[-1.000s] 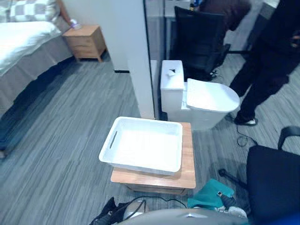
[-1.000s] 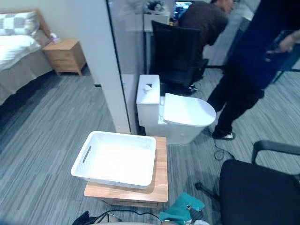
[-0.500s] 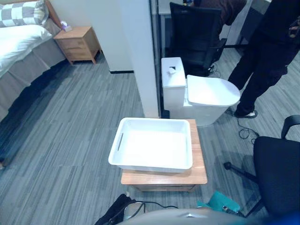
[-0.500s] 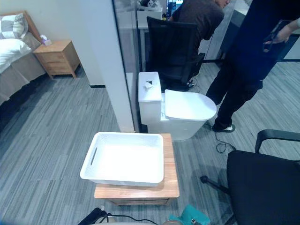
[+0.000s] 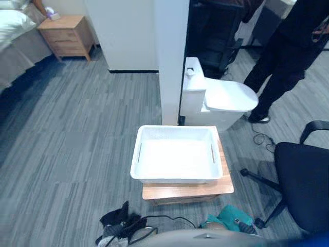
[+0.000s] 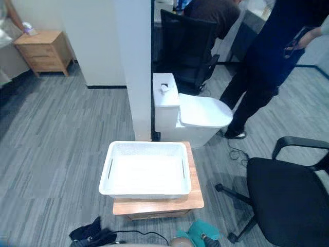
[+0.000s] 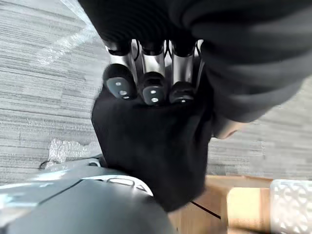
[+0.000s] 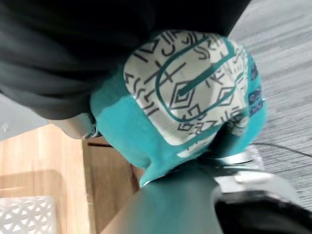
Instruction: Tidy the bed and pick cloth on bed and put in laundry
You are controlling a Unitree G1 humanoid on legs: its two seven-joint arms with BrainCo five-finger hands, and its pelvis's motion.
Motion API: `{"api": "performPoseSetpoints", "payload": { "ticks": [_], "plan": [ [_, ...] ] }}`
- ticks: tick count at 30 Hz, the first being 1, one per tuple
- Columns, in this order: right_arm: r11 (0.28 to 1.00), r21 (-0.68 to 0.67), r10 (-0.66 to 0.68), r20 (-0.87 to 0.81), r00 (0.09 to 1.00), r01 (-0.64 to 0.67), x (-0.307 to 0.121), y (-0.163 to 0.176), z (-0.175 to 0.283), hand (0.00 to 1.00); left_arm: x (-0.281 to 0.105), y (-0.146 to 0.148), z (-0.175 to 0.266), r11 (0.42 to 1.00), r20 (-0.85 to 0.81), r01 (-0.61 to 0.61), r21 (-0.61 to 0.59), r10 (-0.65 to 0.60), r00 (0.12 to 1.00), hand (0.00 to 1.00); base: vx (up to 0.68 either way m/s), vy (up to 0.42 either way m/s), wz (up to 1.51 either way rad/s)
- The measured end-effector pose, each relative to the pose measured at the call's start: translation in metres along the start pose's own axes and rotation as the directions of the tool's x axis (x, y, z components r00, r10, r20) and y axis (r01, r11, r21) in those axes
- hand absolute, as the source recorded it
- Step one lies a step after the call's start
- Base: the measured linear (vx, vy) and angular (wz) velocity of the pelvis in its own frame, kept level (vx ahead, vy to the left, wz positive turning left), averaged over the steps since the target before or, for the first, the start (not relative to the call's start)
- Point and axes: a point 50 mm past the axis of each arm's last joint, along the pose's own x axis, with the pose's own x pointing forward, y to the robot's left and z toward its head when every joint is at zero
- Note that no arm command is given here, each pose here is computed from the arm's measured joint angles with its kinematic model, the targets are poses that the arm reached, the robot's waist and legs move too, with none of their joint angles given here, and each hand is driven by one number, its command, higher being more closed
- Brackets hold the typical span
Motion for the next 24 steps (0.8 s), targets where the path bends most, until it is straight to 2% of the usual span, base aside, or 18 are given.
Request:
{"api": "performPoseSetpoints", "payload": {
  "ticks": [3,10,14,17,18,19,20,21,22,24],
  "plan": [
    [0.999,0.031,-0.014,0.003,1.000,0.014,0.001,-0.004,0.003,1.00,-0.002,-0.003,-0.005,1.000,-0.016,0.003,-0.021,-0.003,1.000,1.00,-0.03,-0.116,0.05],
    [0.964,0.261,-0.050,-0.039,0.998,0.059,-0.001,-0.002,-0.006,1.00,-0.005,0.008,-0.020,0.985,-0.079,-0.070,-0.158,0.058,0.995,1.00,0.01,-0.056,-0.15],
    [0.946,0.306,-0.108,-0.025,0.994,0.110,0.000,-0.010,0.000,1.00,-0.006,0.007,-0.022,0.969,-0.099,-0.096,-0.229,0.074,0.992,1.00,0.02,0.015,-0.12],
    [0.908,0.383,-0.214,0.079,0.974,0.169,-0.002,-0.035,0.028,1.00,-0.007,0.010,-0.026,0.954,-0.122,-0.122,-0.275,0.091,0.988,1.00,-0.03,0.026,-0.18],
    [0.868,0.439,-0.322,0.143,0.936,0.232,-0.006,-0.071,0.048,1.00,-0.006,0.016,-0.027,0.944,-0.133,-0.148,-0.296,0.113,0.985,1.00,-0.02,0.019,-0.12],
    [0.863,0.440,-0.387,0.256,0.886,0.249,-0.015,-0.100,0.073,1.00,-0.007,0.015,-0.028,0.945,-0.133,-0.146,-0.291,0.111,0.985,1.00,-0.01,0.025,-0.10],
    [0.876,0.419,-0.392,0.328,0.860,0.239,-0.022,-0.110,0.087,1.00,-0.007,0.017,-0.029,0.945,-0.137,-0.151,-0.290,0.116,0.984,1.00,-0.01,0.008,-0.13],
    [0.894,0.368,-0.412,0.459,0.787,0.254,-0.034,-0.115,0.112,1.00,-0.009,0.021,-0.035,0.938,-0.154,-0.170,-0.302,0.128,0.980,1.00,0.00,-0.025,-0.14],
    [0.898,0.353,-0.425,0.538,0.728,0.263,-0.044,-0.106,0.130,1.00,-0.010,0.024,-0.038,0.938,-0.162,-0.179,-0.297,0.136,0.977,1.00,0.00,-0.042,-0.11],
    [0.912,0.316,-0.408,0.624,0.666,0.263,-0.054,-0.084,0.151,1.00,-0.013,0.018,-0.043,0.941,-0.174,-0.169,-0.294,0.121,0.977,1.00,0.00,-0.050,0.01]
  ]
}}
